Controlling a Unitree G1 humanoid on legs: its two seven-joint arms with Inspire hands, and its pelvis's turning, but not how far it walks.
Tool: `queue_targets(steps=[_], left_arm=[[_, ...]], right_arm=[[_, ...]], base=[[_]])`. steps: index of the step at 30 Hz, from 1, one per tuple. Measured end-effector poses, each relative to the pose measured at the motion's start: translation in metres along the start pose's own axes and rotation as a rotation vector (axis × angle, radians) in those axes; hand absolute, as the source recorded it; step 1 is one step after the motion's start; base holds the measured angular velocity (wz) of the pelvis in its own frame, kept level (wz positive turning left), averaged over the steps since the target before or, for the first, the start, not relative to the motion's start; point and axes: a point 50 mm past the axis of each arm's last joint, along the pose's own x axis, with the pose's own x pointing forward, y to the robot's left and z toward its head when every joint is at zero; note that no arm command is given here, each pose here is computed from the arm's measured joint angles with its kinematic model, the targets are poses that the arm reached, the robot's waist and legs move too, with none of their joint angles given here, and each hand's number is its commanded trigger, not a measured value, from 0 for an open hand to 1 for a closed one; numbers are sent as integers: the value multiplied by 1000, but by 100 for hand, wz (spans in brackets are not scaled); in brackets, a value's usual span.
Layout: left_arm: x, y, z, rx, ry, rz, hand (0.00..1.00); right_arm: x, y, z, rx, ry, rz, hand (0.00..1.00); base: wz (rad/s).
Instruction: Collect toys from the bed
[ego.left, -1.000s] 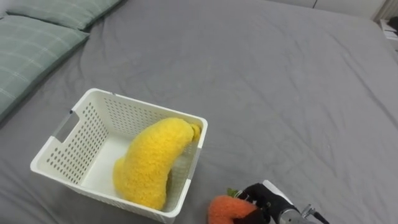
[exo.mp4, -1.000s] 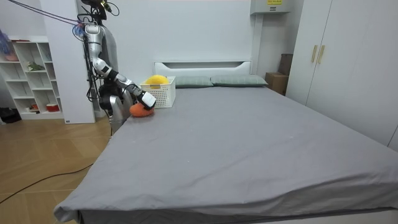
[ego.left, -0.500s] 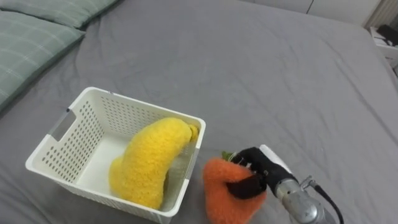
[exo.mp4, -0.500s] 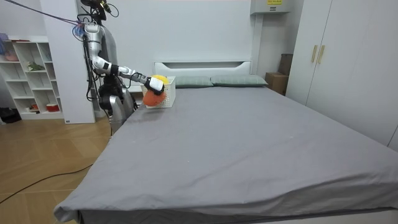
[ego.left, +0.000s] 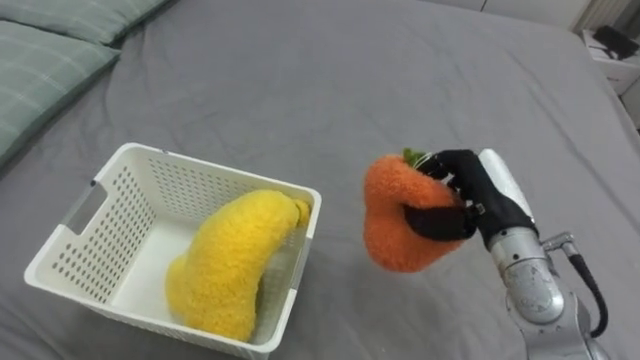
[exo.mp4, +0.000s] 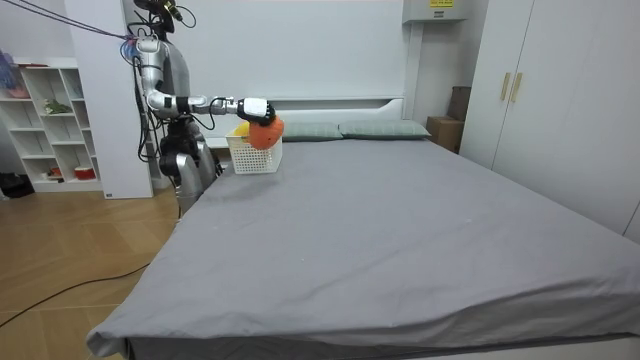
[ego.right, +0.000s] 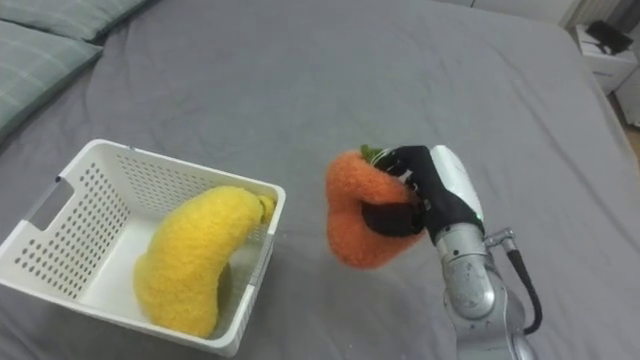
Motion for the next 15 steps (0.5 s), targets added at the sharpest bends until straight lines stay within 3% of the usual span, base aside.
queue_targets(steps=[15], left_arm=[[1, 3, -3, -6, 23, 7, 0]], right_arm=[[6, -24, 57, -2, -233, -80, 100]], base=[[0]])
